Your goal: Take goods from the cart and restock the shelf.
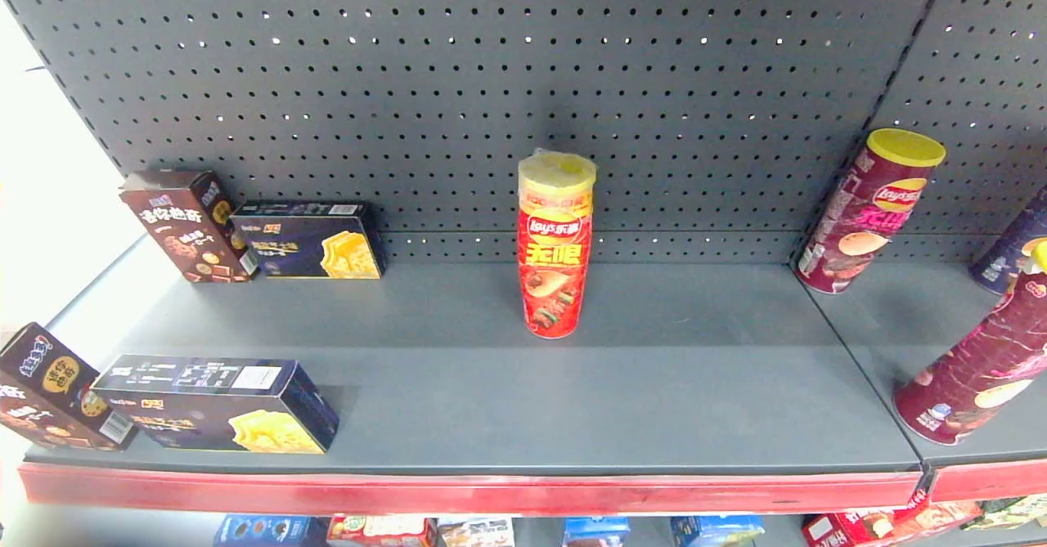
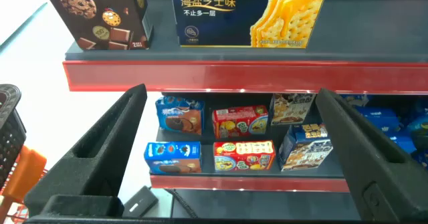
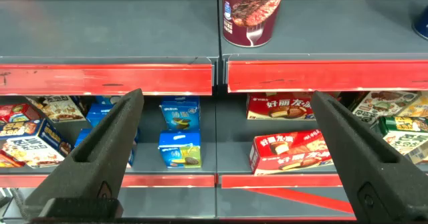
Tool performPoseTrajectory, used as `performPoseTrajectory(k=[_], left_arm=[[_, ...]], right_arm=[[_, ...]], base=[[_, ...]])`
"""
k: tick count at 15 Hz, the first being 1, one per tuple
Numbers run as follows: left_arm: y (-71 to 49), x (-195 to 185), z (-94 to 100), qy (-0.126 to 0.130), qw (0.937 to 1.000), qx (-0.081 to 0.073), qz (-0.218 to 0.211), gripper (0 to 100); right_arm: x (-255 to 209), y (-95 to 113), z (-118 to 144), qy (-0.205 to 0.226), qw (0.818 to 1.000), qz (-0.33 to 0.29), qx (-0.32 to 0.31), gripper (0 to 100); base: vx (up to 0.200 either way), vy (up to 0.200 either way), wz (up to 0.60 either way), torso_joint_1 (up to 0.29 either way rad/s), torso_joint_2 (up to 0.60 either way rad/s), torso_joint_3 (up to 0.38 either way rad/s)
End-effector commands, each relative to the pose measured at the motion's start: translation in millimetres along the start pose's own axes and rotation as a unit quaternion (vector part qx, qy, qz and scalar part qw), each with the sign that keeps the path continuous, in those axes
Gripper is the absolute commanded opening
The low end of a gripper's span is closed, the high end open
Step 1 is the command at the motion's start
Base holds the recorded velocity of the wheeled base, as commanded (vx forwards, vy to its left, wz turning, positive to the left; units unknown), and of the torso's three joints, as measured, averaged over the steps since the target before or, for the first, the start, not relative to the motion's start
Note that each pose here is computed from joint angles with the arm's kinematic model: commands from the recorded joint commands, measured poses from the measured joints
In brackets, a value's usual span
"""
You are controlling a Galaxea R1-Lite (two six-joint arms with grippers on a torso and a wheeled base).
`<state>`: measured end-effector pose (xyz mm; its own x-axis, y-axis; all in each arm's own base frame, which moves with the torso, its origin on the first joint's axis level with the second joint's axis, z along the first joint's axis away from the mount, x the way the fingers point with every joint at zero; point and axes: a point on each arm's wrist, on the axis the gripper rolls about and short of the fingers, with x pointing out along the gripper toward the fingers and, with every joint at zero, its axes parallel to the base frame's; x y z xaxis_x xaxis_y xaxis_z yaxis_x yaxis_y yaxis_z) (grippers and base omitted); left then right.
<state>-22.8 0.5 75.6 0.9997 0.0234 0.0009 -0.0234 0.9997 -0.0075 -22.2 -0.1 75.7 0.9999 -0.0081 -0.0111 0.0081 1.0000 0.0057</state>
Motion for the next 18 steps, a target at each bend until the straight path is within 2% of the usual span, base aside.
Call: performPoseTrajectory(k=[1,7,18], left_arm=[[0.0,0.0,0.0,0.0,1.0,-0.001,0.0,100],[0.0,0.0,0.0,0.0,1.0,-0.001,-0.001,100],[0.0,0.0,0.0,0.0,1.0,0.0,-0.001,100]], right_arm=[[0.1,0.0,0.1,0.001,1.0,0.0,0.0,100],[0.1,0.0,0.1,0.001,1.0,-0.001,0.001,100],[0.0,0.0,-0.1,0.001,1.0,-0.001,0.002,100]], base=[[0.0,0.0,0.0,0.0,0.0,0.0],[0.0,0.0,0.0,0.0,0.0,0.0],[0.0,0.0,0.6,0.002,0.0,0.001]])
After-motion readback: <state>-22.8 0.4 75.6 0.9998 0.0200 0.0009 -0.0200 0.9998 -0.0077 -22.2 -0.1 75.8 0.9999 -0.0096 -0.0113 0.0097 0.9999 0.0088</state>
